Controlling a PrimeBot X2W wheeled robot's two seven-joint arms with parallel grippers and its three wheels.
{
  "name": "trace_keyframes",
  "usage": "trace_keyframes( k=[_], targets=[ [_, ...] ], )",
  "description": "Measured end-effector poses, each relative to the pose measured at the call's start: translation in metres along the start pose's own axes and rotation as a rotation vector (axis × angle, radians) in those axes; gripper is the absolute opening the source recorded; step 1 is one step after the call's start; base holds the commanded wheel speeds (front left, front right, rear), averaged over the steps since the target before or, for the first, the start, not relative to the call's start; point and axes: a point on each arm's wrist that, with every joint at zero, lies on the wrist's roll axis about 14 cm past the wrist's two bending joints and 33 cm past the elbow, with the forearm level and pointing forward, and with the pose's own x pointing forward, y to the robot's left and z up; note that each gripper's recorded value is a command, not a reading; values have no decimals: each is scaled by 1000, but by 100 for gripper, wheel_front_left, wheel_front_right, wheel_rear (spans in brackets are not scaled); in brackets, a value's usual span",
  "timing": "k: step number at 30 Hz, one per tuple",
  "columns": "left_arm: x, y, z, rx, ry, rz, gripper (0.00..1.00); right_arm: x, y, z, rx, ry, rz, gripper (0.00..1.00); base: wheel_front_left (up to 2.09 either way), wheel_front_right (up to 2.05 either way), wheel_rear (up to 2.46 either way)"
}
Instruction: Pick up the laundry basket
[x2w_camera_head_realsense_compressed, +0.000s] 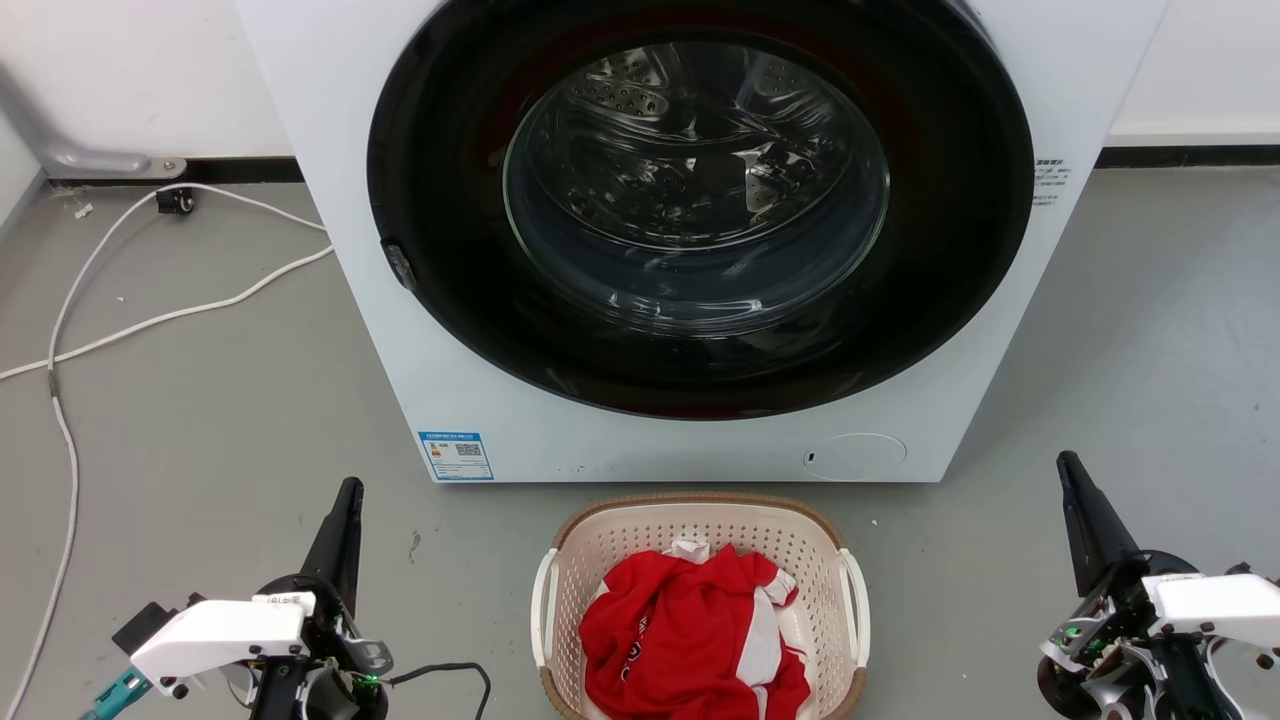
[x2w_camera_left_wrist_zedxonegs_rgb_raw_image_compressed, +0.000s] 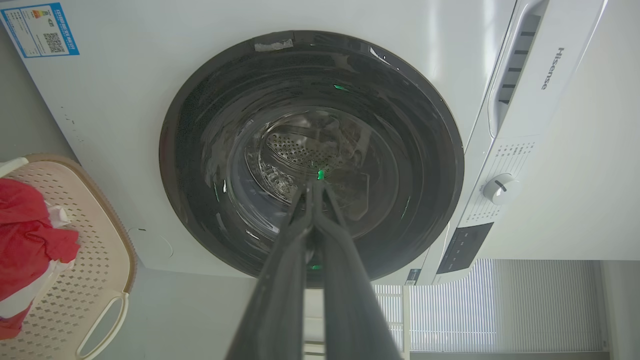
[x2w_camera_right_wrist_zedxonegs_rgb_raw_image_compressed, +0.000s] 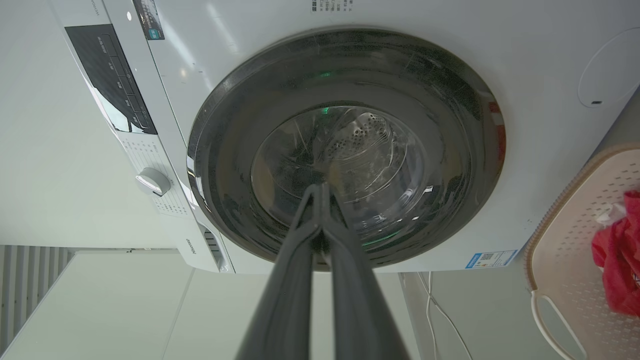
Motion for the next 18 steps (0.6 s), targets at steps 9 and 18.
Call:
trace_keyframes(
  k=[9, 18],
  targets=[
    [0, 0, 0, -1, 1, 0, 0, 0, 0, 0, 0, 1, 0, 0, 0, 0, 0],
    [0, 0, 0, -1, 0, 0, 0, 0, 0, 0, 0, 1, 0, 0, 0, 0, 0]
  ],
)
